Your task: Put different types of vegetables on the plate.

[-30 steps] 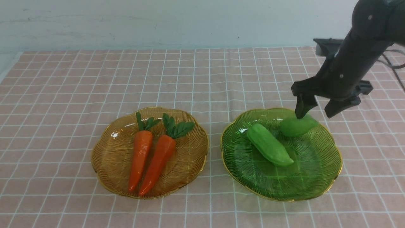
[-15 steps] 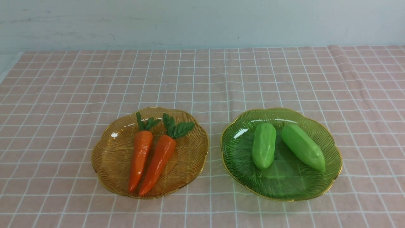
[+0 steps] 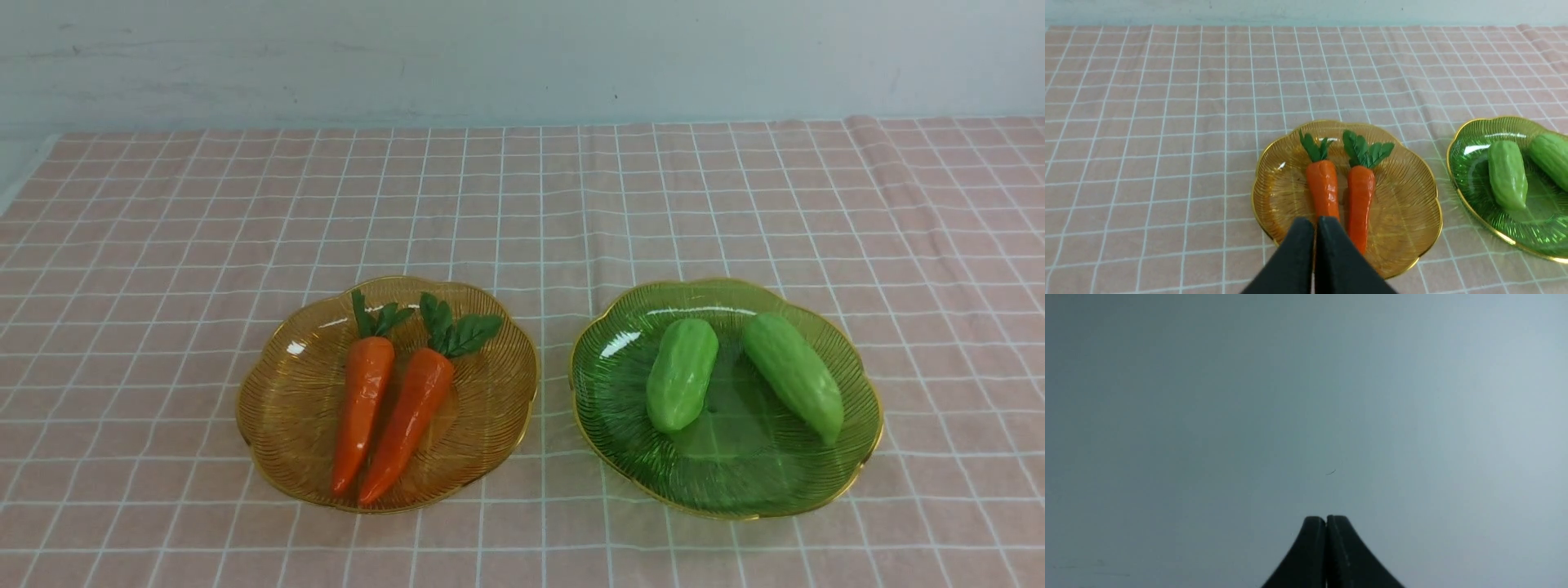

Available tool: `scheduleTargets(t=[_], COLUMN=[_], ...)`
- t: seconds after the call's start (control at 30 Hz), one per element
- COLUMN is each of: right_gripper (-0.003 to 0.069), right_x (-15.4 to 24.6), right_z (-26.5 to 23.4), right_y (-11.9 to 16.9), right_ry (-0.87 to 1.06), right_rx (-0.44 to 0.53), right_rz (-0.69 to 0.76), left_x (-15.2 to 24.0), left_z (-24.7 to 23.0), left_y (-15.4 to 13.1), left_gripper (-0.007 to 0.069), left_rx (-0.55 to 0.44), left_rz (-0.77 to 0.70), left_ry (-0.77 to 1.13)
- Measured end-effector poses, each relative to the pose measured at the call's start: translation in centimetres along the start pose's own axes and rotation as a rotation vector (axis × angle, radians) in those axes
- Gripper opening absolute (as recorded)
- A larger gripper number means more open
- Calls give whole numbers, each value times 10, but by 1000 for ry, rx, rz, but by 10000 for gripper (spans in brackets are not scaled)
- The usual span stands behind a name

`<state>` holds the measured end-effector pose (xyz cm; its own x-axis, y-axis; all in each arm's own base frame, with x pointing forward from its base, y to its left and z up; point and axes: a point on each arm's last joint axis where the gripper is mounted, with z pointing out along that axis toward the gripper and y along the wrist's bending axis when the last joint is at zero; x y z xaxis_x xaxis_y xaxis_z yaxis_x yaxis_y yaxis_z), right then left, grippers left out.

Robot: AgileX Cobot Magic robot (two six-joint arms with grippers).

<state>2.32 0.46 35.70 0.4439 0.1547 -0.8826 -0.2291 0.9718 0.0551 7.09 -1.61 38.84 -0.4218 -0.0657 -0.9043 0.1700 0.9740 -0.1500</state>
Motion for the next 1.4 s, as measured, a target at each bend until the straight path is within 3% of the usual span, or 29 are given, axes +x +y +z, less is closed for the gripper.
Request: scheduleTargets(t=[0.33,0.6,1.4], right_gripper=[-16,-16,-16], right_x=[1,2,2], right_z=[-22,-22,-22], right_y=[0,0,0], right_ry=[-117,-115,-115], right_rx=[-4,-4,-4], right_rz=[-21,-21,-21], left_x=[34,70,85], left_z=[15,-4,-2], left_y=[5,16,19], left_gripper=[-3,-3,-3], left_rx=[-2,24,-13], left_rz=[10,35,92], left_ry=[32,-179,-292])
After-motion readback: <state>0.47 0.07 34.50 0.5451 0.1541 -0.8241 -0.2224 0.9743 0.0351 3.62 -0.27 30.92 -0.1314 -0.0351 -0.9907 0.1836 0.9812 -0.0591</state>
